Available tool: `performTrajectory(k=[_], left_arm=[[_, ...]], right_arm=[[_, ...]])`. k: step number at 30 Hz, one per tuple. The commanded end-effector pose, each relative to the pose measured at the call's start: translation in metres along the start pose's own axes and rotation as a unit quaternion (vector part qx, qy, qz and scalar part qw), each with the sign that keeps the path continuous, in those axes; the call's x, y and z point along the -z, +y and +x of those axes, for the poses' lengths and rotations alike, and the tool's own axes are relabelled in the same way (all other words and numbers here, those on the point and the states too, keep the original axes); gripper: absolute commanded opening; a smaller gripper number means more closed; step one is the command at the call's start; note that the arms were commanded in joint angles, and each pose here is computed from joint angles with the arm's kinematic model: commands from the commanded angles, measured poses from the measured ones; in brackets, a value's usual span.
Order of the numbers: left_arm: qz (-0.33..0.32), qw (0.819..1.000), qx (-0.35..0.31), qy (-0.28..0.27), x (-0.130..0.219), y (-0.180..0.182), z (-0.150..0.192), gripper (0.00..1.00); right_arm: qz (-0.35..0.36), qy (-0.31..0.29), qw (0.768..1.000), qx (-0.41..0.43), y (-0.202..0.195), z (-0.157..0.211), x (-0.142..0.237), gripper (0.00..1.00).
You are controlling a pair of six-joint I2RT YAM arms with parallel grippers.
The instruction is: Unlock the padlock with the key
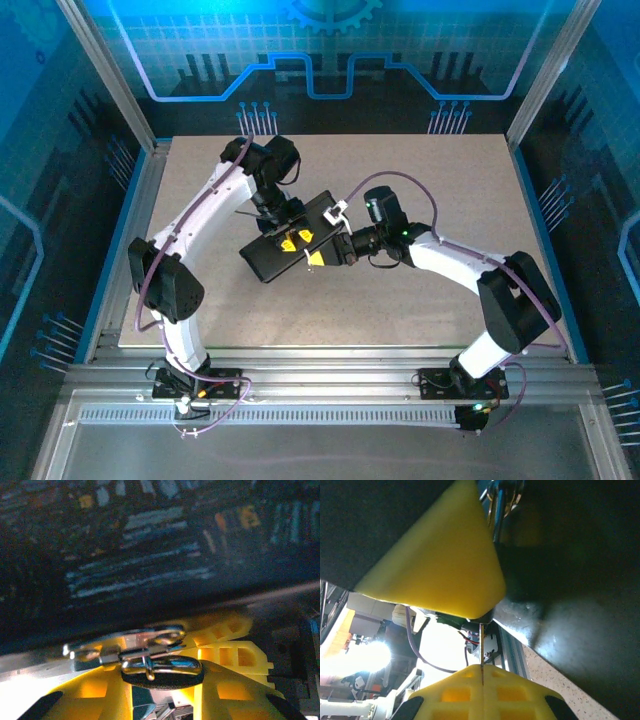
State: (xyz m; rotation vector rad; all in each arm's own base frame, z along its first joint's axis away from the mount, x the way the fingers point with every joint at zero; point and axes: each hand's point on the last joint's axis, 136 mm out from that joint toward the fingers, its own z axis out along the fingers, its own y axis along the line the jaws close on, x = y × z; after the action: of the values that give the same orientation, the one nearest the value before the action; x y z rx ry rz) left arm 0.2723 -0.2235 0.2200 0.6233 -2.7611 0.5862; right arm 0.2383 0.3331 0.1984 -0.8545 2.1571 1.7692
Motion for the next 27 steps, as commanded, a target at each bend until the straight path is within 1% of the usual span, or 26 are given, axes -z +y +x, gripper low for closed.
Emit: performTrajectory(k=[1, 11, 18, 27], left_arm=[[0.021, 0.999, -0.026, 0.012, 0.0104, -0.0106, 0.0130, 0.10], [0.018, 0.999, -0.030, 0.018, 0.0058, -0.0116, 0.0161, 0.10], [0.015, 1.000, -0.020, 0.015, 0.0051, -0.0081, 0.0130, 0.10], [0.006, 0.999, -0.030, 0.015, 0.0046, -0.0056, 0.0161, 0.10]], right_arm=[[-0.005, 0.001, 1.000, 0.006, 0.0021, -0.0062, 0.0013, 0.00], [-0.009, 0.000, 1.000, 0.007, 0.0021, -0.0118, 0.0005, 0.00], [-0.007, -0.002, 1.000, 0.006, 0.0005, -0.0092, 0.0017, 0.00], [-0.007, -0.009, 1.000, 0.007, -0.0003, -0.0125, 0.0038, 0.00]])
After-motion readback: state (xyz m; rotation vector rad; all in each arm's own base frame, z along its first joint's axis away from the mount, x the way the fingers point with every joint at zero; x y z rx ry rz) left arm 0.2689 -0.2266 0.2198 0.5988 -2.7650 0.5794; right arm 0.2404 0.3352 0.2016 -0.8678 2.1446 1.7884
